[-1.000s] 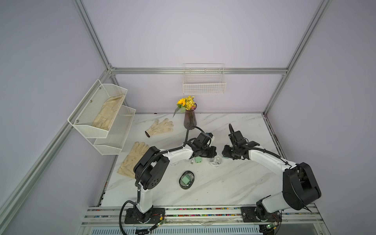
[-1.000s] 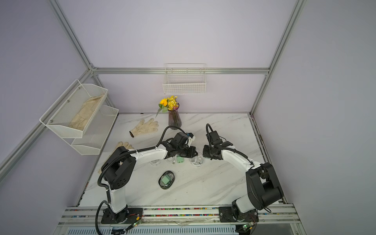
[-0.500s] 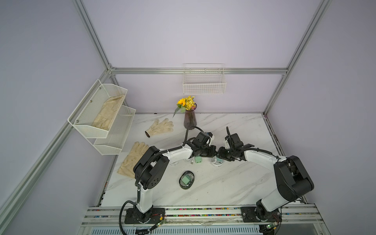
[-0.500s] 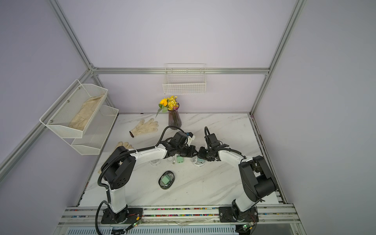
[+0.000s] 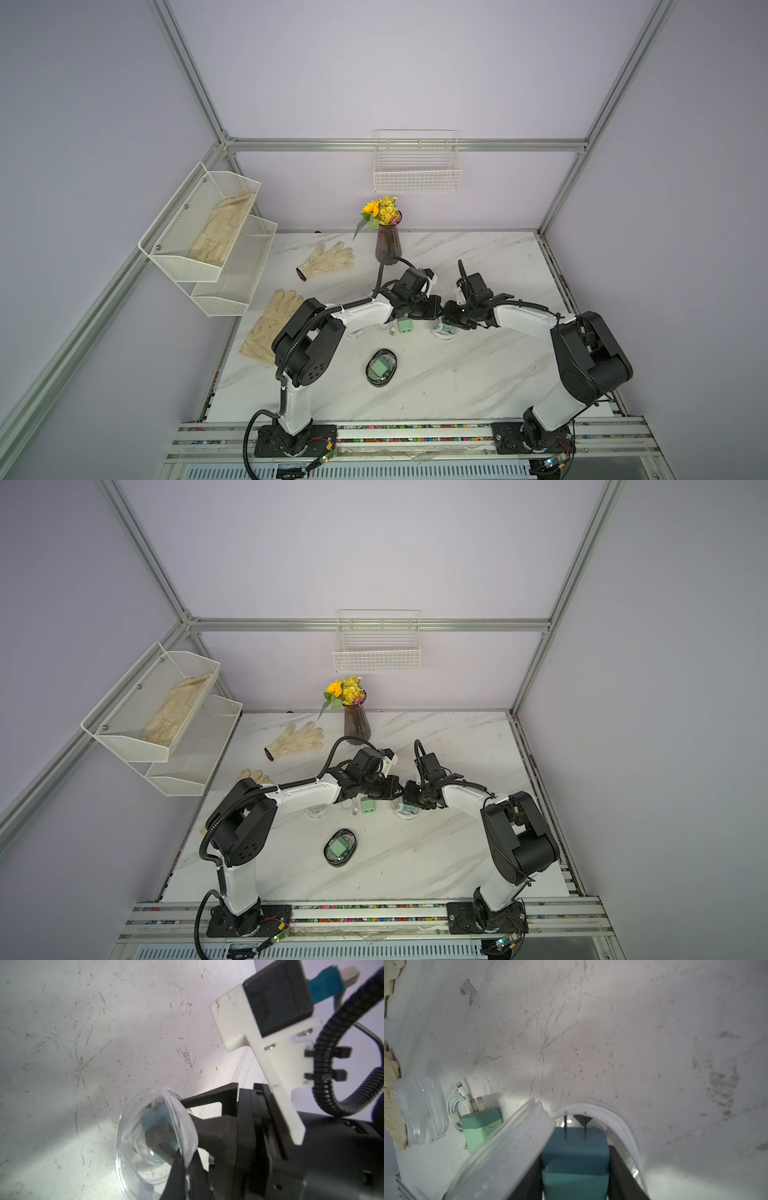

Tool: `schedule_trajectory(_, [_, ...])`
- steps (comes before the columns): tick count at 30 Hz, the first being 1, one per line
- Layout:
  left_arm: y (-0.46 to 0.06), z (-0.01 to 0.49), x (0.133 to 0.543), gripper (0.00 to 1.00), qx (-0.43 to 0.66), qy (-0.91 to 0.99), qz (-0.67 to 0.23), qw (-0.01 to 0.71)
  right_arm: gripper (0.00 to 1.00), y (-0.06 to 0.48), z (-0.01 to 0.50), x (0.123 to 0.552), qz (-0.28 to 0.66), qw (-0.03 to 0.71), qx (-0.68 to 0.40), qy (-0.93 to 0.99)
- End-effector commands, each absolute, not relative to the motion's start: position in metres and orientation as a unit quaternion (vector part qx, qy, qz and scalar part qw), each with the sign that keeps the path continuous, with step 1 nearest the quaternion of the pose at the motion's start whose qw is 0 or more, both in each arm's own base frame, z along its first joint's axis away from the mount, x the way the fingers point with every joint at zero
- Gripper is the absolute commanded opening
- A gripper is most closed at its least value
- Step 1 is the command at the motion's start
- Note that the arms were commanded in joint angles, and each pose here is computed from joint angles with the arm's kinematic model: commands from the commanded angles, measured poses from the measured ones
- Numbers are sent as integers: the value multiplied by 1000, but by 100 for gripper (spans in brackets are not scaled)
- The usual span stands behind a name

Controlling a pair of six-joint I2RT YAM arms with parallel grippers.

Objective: Pack away charging kits
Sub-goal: Place the plug in the storage bag.

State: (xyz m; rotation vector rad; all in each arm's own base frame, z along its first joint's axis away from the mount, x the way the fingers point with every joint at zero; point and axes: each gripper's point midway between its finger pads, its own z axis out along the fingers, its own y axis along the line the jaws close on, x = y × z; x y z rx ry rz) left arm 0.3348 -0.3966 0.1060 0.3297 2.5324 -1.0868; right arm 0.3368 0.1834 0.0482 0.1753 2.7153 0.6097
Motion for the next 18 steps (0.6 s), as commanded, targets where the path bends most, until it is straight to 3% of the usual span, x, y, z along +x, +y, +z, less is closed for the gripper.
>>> schedule_trajectory(1, [-407,129,351,0,130,877,-406,223,30,186,62,336,204,184,47,960])
schedule_trajectory(5, [-406,127,351,0,135,874,-407,228,35,187,54,333,200,173,44,963])
schedule_trajectory(9, [-407,127,350,0,137,873,-409,228,63,195,63,330,230,176,40,956])
schedule_trajectory(11, [-406,126,350,0,136,875,-406,227,71,197,79,330,244,192,39,950])
schedule_trajectory(18, [-406,121,348,6,136,881,-398,219,71,192,121,330,249,228,34,941])
